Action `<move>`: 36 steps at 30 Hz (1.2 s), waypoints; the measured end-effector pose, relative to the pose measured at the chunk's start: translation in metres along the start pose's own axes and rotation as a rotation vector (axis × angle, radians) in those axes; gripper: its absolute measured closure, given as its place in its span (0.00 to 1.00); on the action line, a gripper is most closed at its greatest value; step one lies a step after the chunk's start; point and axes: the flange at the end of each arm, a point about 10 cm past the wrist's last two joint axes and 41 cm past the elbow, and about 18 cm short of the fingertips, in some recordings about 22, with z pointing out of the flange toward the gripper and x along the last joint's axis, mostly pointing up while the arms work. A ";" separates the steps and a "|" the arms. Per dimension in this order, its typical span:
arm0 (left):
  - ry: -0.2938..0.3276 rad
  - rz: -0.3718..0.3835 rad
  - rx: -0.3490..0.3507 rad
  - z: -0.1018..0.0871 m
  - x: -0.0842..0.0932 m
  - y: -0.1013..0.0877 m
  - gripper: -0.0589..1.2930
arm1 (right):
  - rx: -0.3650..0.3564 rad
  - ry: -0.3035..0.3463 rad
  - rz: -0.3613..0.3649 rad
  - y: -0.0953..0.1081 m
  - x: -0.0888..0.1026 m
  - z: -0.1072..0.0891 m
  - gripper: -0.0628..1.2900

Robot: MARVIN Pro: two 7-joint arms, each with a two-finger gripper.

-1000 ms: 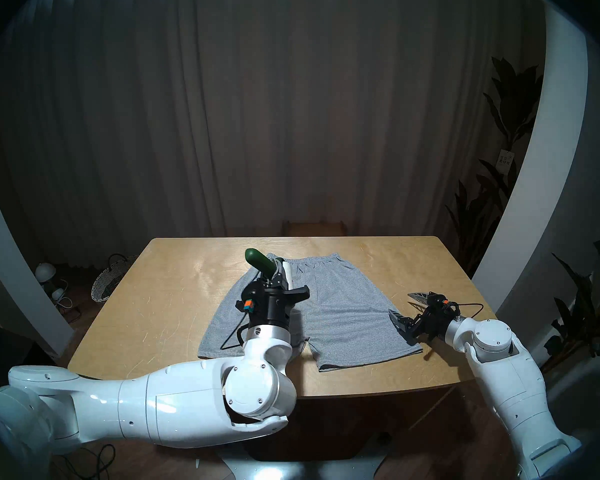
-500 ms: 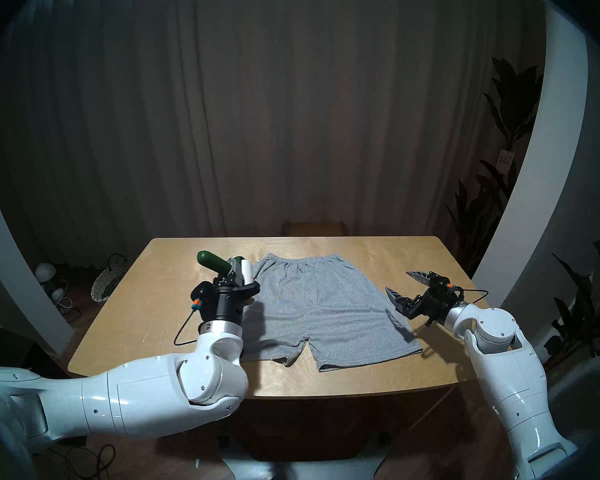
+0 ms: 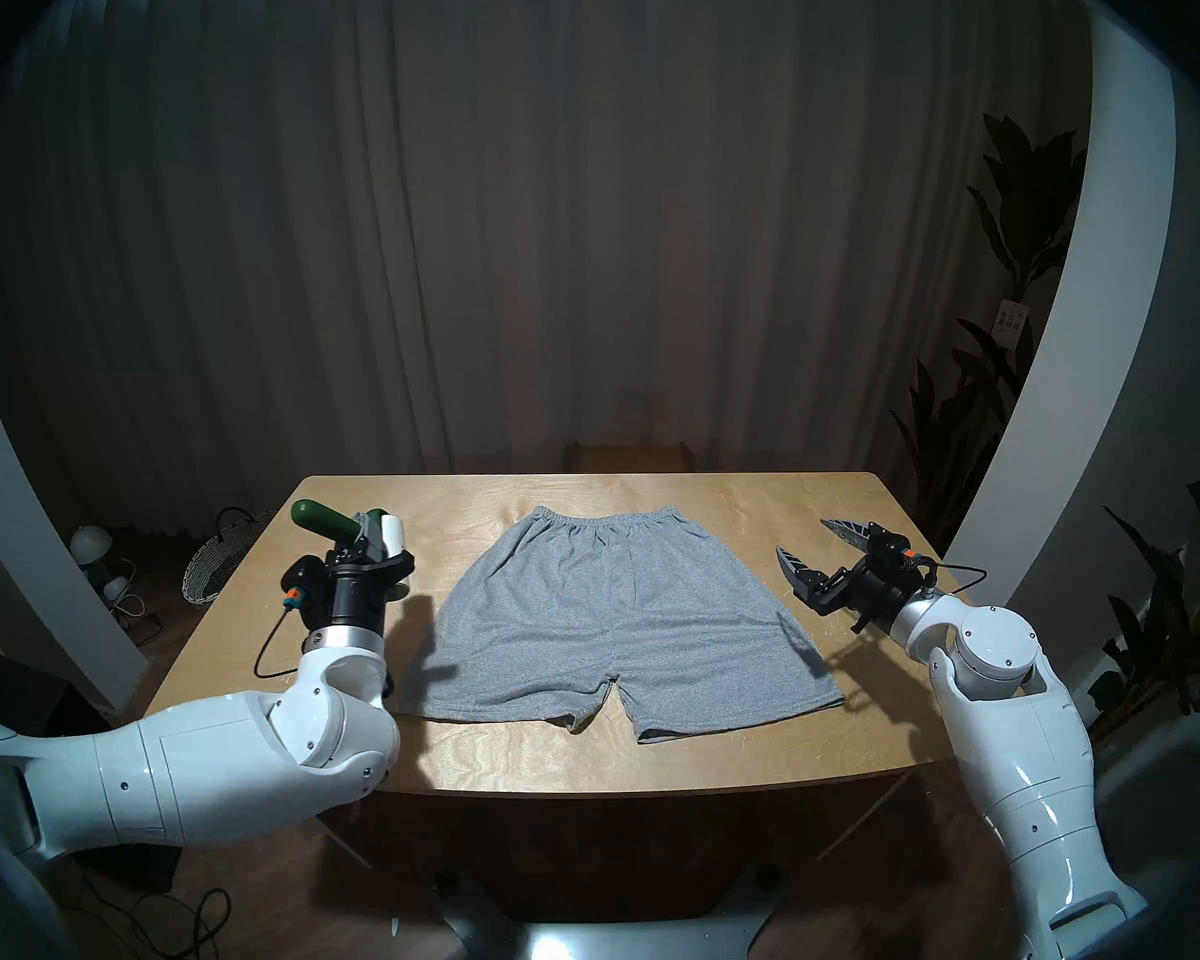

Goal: Remove lint and debris from pants with a lint roller

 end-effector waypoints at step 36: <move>-0.052 0.272 -0.039 0.079 0.055 -0.087 0.92 | -0.053 0.082 0.047 -0.038 0.018 0.015 0.05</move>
